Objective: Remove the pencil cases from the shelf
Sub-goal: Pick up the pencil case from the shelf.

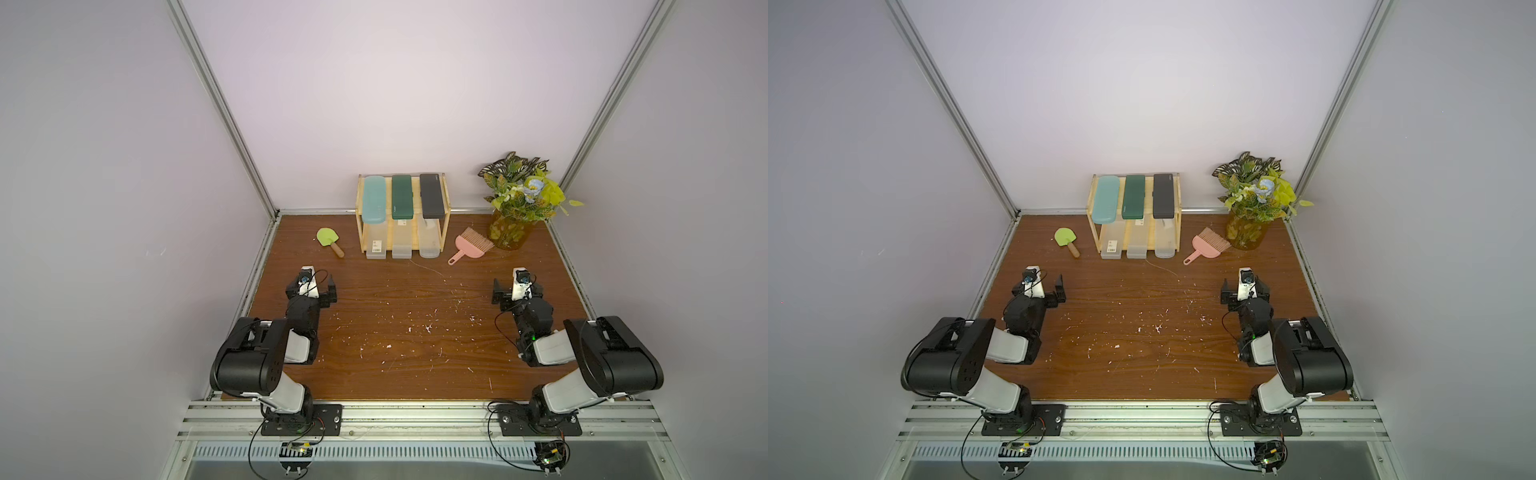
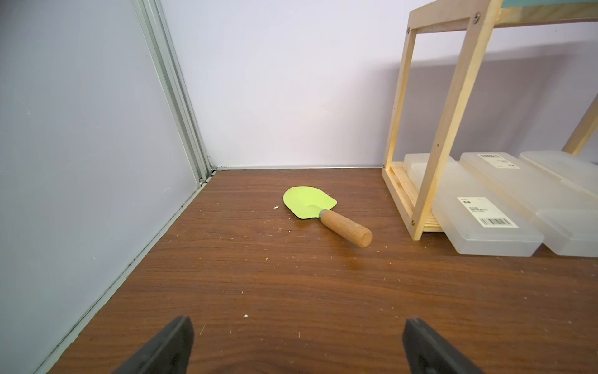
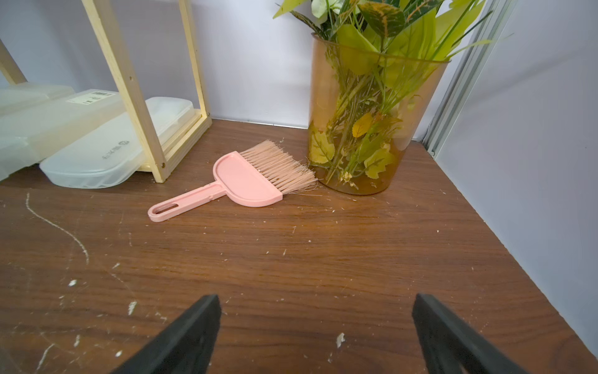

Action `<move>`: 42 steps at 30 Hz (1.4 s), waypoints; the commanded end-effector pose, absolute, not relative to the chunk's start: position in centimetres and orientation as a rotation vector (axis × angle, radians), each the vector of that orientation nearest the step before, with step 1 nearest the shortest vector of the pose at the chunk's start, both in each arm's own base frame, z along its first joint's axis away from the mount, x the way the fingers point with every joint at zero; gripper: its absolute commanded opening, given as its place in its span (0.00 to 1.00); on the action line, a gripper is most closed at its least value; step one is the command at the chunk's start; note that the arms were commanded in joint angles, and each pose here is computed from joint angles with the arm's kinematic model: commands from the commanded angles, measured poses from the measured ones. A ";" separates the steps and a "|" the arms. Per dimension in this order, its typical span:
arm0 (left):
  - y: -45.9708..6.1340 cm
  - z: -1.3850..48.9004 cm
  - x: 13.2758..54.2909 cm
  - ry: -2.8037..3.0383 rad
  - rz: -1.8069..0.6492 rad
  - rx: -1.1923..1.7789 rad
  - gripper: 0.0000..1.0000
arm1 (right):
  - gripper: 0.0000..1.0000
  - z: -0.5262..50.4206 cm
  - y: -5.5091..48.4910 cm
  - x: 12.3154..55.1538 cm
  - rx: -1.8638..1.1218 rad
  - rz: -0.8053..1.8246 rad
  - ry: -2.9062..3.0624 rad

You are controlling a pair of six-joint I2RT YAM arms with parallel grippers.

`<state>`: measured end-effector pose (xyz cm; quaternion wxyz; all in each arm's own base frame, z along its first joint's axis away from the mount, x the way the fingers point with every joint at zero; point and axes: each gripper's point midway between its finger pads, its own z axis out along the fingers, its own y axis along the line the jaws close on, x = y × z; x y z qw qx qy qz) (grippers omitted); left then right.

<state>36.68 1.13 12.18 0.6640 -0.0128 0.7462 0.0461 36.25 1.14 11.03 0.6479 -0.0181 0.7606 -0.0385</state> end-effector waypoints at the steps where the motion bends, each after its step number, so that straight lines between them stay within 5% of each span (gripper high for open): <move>1: 1.2 12.5 37.0 1.676 0.108 -0.016 0.99 | 1.00 12.6 1.4 37.0 -0.033 -0.062 1.676; 29: 1.6 12.9 37.2 1.670 0.111 -0.038 0.99 | 0.99 12.9 0.7 37.4 -0.011 -0.004 1.686; 35: 1.4 16.0 38.7 1.716 0.130 -0.041 0.99 | 1.00 16.6 1.3 37.6 -0.018 -0.041 1.691; 42: -2.1 22.8 41.2 1.749 -0.178 -0.076 1.00 | 1.00 24.0 7.8 37.4 -0.147 0.045 1.748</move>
